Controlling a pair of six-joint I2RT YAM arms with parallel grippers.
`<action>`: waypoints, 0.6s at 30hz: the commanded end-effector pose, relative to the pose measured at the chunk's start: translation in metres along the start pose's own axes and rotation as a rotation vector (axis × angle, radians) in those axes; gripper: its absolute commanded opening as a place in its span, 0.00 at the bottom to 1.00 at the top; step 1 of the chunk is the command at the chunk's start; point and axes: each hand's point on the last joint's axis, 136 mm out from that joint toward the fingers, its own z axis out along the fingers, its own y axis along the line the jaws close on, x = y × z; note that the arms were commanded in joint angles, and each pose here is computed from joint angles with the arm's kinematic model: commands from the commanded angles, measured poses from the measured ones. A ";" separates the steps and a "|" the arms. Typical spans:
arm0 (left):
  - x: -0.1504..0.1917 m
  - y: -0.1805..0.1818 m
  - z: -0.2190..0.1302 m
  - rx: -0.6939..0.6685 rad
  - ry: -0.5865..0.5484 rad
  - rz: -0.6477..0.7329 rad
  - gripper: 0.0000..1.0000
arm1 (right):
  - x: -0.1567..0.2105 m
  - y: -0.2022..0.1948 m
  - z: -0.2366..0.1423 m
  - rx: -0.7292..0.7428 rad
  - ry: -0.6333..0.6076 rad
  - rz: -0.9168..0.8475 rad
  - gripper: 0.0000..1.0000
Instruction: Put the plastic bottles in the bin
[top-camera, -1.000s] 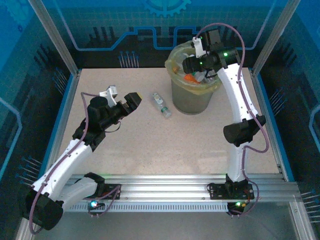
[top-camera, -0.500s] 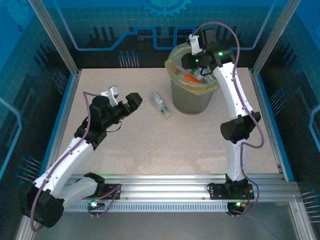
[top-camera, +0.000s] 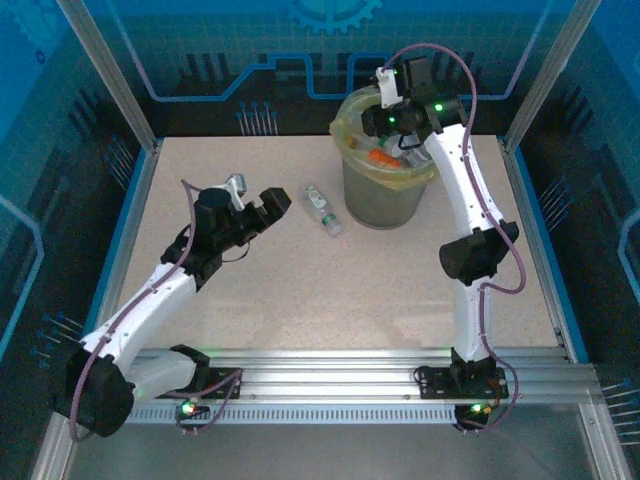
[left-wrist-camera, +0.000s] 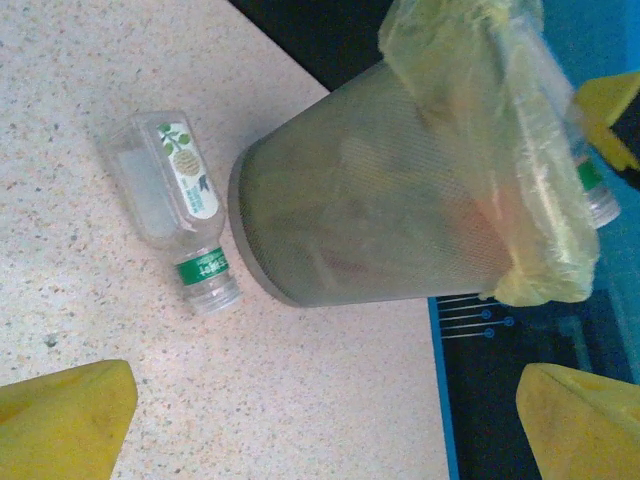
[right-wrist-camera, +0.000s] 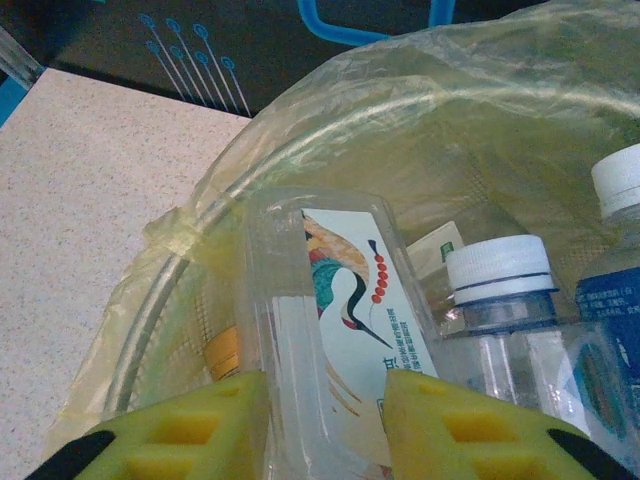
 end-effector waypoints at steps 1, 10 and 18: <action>0.001 0.001 0.010 -0.005 0.015 -0.007 0.99 | 0.033 -0.013 0.017 0.049 0.135 0.029 0.39; 0.004 0.013 0.042 -0.060 0.050 -0.028 0.99 | -0.003 -0.006 -0.026 0.027 0.000 0.033 0.71; 0.005 0.031 0.080 -0.129 0.076 -0.050 0.99 | -0.013 -0.003 -0.067 0.034 -0.054 0.025 1.00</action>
